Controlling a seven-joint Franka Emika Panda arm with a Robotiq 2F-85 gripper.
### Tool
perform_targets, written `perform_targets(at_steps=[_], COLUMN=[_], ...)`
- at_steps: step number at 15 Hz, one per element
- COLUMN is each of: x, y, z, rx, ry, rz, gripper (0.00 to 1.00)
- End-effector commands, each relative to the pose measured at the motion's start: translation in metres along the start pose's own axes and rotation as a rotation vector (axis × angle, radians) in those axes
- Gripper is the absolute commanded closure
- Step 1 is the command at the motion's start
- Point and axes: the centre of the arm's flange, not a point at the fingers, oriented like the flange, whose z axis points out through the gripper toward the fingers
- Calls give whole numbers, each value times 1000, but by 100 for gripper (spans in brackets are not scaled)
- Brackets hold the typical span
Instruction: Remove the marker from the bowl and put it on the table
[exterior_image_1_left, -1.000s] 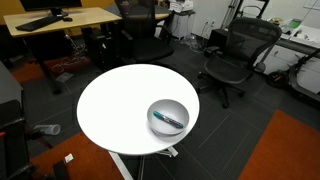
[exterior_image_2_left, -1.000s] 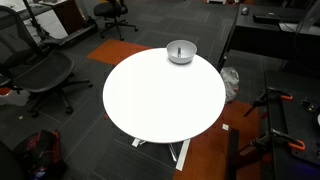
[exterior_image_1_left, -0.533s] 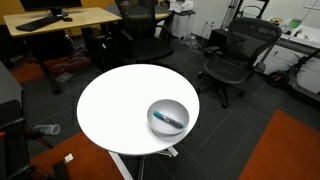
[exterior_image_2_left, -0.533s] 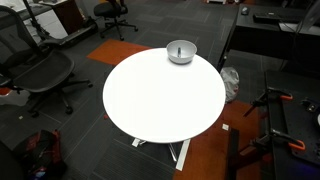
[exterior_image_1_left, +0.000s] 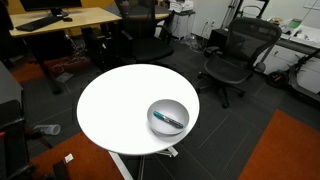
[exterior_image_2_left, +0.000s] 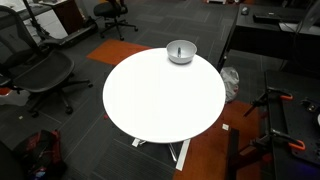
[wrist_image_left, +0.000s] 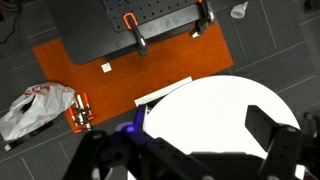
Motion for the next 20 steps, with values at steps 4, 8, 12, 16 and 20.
perform_targets(at_steps=[4, 8, 12, 16, 20], x=[39, 62, 85, 105, 127], y=[-17, -22, -29, -37, -39], z=[6, 18, 30, 42, 60], rx=[-3, 48, 41, 28, 20], ry=[78, 155, 214, 289, 320], rz=[283, 406, 520, 639, 723], gripper=[0, 0, 0, 0, 0])
